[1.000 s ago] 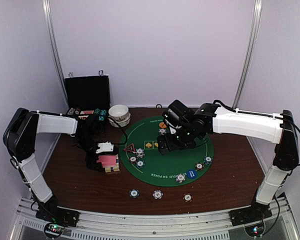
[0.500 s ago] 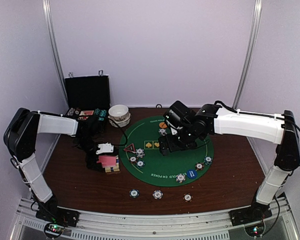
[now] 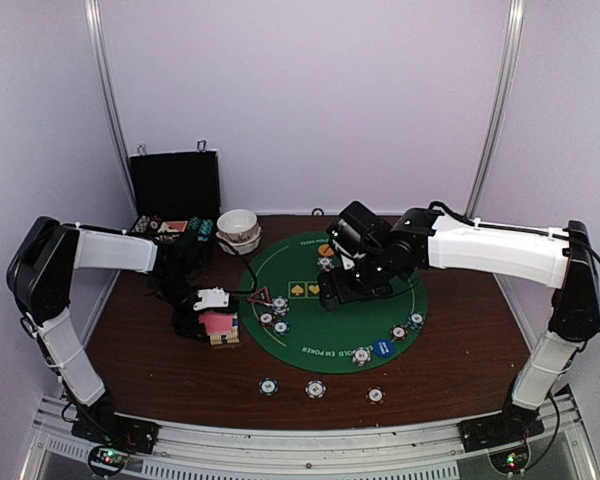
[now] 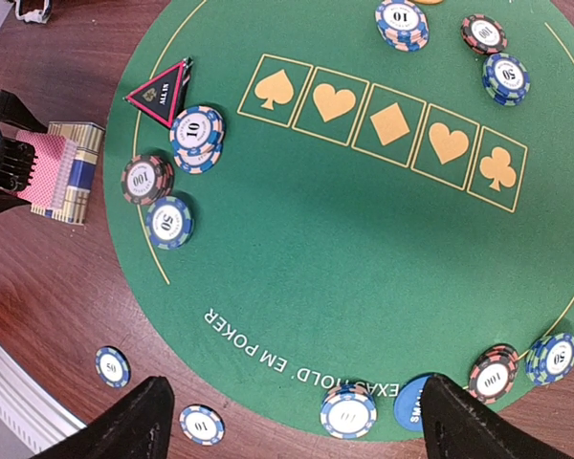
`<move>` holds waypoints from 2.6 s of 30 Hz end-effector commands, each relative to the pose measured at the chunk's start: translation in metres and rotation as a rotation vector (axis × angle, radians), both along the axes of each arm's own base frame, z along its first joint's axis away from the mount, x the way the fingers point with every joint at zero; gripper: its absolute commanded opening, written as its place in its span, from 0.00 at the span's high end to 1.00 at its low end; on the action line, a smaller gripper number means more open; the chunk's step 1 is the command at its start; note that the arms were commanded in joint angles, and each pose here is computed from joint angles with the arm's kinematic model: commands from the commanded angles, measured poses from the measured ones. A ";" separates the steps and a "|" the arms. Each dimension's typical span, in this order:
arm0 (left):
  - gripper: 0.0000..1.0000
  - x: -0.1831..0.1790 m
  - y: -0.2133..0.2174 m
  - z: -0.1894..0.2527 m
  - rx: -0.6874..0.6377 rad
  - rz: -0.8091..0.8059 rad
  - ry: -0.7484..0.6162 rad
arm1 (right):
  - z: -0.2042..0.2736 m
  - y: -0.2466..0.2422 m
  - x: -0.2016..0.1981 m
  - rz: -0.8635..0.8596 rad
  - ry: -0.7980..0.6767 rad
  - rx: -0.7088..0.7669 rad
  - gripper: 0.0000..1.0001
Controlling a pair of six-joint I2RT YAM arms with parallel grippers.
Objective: Distribute texas hold em gaming equipment
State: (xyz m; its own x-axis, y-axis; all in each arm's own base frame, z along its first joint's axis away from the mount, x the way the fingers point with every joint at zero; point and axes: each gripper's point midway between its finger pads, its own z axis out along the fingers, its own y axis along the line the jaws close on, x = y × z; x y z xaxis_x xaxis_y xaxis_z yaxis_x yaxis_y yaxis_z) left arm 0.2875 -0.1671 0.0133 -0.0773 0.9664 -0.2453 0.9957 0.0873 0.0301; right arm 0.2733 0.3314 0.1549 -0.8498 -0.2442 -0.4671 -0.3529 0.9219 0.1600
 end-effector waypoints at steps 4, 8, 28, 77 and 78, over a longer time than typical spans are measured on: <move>0.39 -0.003 0.000 -0.005 0.012 -0.012 -0.015 | 0.011 0.005 -0.002 0.012 -0.013 0.038 0.09; 0.53 0.000 -0.001 -0.003 0.006 -0.002 -0.024 | 0.009 0.006 -0.003 0.012 -0.007 0.040 0.09; 1.00 0.017 -0.011 0.047 -0.047 0.097 -0.066 | 0.016 0.005 0.002 -0.042 0.009 0.147 0.00; 1.00 -0.036 -0.076 0.173 -0.218 0.019 -0.045 | 0.055 0.166 -0.024 0.228 0.449 1.004 0.30; 1.00 -0.036 -0.075 0.172 -0.215 0.019 -0.046 | 0.054 0.165 -0.025 0.225 0.452 1.001 0.31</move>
